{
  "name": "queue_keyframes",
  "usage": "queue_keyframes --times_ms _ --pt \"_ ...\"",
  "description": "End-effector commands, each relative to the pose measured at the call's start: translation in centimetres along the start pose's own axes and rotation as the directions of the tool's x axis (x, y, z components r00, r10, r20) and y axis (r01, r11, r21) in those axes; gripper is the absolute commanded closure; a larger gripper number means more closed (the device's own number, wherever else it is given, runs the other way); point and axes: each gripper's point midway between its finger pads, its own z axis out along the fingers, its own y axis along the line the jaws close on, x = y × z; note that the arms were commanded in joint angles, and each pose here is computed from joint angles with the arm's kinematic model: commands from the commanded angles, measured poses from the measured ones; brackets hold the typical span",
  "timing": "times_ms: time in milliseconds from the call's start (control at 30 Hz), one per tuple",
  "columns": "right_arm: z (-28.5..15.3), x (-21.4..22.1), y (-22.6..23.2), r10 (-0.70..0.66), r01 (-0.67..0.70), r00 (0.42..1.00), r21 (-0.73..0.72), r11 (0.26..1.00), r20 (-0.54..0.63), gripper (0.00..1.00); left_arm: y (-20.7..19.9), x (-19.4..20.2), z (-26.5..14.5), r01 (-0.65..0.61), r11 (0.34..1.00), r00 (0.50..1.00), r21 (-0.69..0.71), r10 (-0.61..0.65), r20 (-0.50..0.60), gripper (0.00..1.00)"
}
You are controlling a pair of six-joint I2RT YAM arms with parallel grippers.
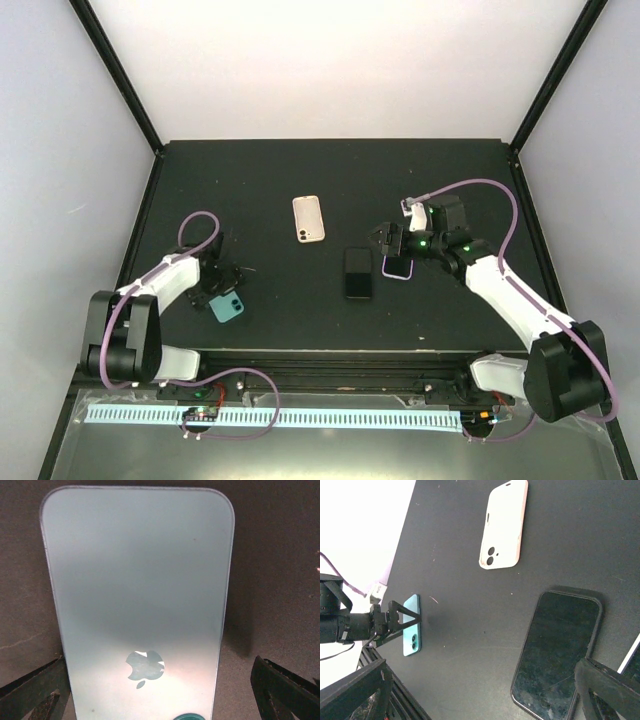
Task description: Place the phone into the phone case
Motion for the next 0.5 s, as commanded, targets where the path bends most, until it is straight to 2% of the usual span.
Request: queue_keyframes --times_ms 0,200,467 --pt "-0.4 -0.2 0.7 -0.024 0.024 1.0 -0.011 1.0 0.019 0.0 -1.3 0.8 0.8 0.032 0.999 0.998 0.004 -0.032 -0.045 0.01" --pt "-0.4 0.3 0.6 -0.017 0.017 1.0 -0.014 1.0 0.012 0.0 -0.8 0.2 0.8 0.041 0.997 0.998 -0.063 -0.044 -0.04 0.01" --pt "-0.8 0.6 0.5 -0.005 0.005 1.0 -0.004 1.0 0.017 0.0 0.0 0.0 1.5 0.063 0.995 0.996 -0.071 -0.067 -0.054 0.05"
